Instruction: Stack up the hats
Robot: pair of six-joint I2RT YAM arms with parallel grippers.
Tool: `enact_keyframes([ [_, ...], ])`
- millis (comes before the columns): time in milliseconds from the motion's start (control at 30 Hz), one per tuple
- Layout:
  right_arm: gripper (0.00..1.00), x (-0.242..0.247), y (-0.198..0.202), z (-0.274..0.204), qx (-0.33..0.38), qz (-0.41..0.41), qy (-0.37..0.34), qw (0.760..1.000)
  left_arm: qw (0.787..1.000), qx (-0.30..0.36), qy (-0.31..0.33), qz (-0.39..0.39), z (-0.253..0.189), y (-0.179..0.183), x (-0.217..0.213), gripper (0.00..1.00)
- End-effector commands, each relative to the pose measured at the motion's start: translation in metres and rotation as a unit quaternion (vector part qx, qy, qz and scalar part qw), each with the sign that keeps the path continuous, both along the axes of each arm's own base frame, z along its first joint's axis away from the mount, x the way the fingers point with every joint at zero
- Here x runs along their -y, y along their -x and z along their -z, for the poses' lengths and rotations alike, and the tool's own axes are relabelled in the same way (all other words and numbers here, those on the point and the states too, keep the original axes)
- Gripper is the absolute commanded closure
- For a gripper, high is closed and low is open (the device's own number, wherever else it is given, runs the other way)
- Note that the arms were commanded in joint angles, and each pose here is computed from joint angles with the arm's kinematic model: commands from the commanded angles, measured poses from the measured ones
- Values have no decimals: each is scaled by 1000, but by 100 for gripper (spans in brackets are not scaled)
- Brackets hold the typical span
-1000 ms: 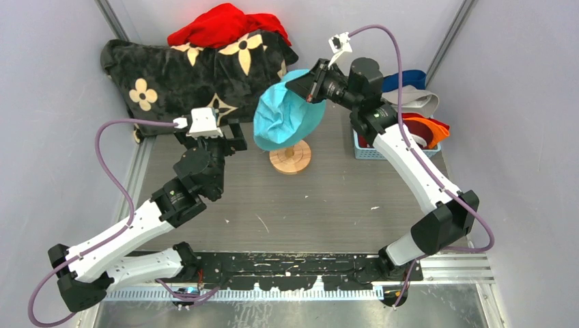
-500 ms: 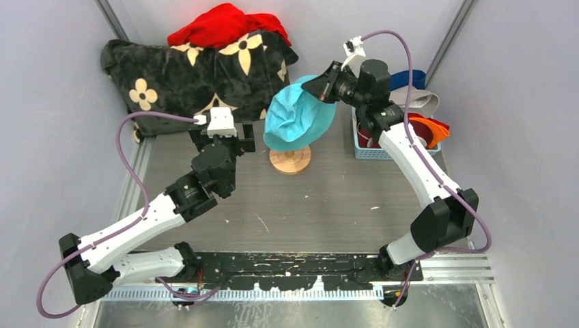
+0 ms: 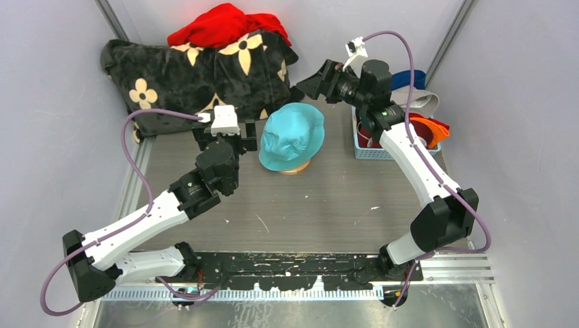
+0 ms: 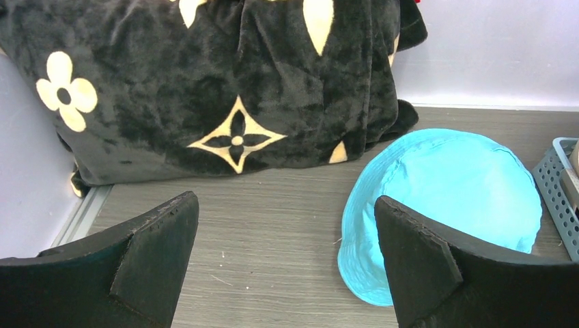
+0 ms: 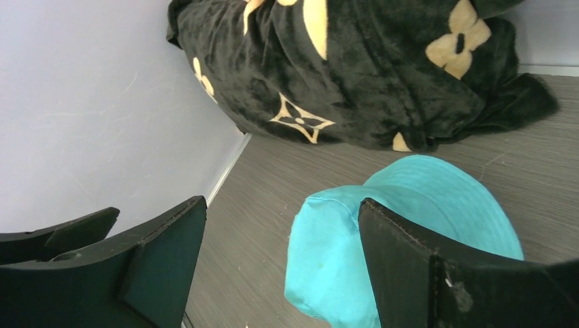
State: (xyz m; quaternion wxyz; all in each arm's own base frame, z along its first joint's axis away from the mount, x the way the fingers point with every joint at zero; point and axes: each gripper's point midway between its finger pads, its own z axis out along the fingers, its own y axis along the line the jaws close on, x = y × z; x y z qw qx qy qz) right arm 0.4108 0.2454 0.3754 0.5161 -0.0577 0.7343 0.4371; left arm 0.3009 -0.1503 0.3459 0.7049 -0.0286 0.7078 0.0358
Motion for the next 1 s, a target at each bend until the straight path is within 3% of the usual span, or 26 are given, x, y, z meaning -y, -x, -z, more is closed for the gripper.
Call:
enact_keyframes([
  [0,14,20,4,-26,43,28,-5,999,999,17,29,-6,-20,-4,1,0],
  [567,13,76,-13,-12,30,106,32,993,1000,9,23,4,-20,-17,21,0],
  [633,13,109,-22,-5,4,190,74,979,1000,7,21,6,-21,-19,23,1],
  [767,8,181,-34,9,-34,336,160,927,1000,-1,18,18,-19,-22,29,1],
  [967,7,239,-42,35,-81,389,180,900,999,-9,20,32,-16,-30,37,1],
])
